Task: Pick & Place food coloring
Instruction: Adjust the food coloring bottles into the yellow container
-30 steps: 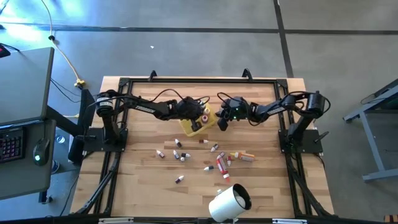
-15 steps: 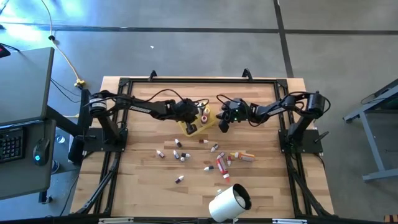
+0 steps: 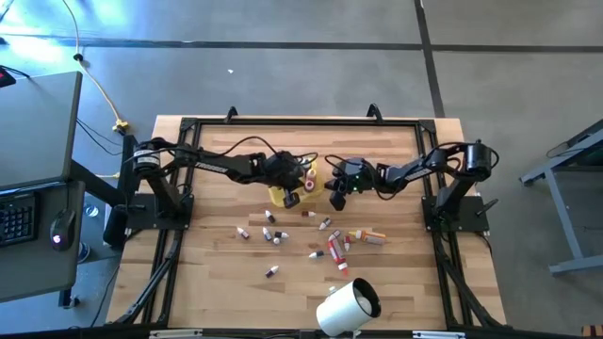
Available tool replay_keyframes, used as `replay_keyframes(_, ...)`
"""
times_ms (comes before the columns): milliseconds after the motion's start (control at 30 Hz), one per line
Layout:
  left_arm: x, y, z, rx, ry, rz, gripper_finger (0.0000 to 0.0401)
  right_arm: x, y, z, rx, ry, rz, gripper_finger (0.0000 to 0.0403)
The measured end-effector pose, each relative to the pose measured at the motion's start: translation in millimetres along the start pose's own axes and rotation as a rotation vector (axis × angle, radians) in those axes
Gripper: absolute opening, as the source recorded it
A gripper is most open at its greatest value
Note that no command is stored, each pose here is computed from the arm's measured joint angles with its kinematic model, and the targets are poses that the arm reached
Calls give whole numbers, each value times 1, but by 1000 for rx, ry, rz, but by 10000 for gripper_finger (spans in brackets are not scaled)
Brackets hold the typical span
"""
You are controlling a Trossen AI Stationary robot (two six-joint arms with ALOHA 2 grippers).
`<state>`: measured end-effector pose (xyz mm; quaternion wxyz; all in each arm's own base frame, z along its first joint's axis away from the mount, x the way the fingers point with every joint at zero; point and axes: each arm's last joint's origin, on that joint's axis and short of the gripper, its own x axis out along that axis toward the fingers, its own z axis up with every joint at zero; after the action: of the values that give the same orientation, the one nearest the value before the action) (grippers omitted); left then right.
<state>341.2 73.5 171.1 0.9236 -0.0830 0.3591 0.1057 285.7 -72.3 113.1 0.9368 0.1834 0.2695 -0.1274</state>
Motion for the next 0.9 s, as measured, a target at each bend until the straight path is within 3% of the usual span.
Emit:
replay_keyframes(300,0,-2,-9,-29,99,-58,0,0,1,0,1,-1,-1,0)
replay_keyframes(600,0,-2,0,-7,4,-82,0,0,1,1,0,-14,6,0)
replay_keyframes(900,0,-1,-6,-1,69,-78,0,0,2,3,-2,-26,21,0)
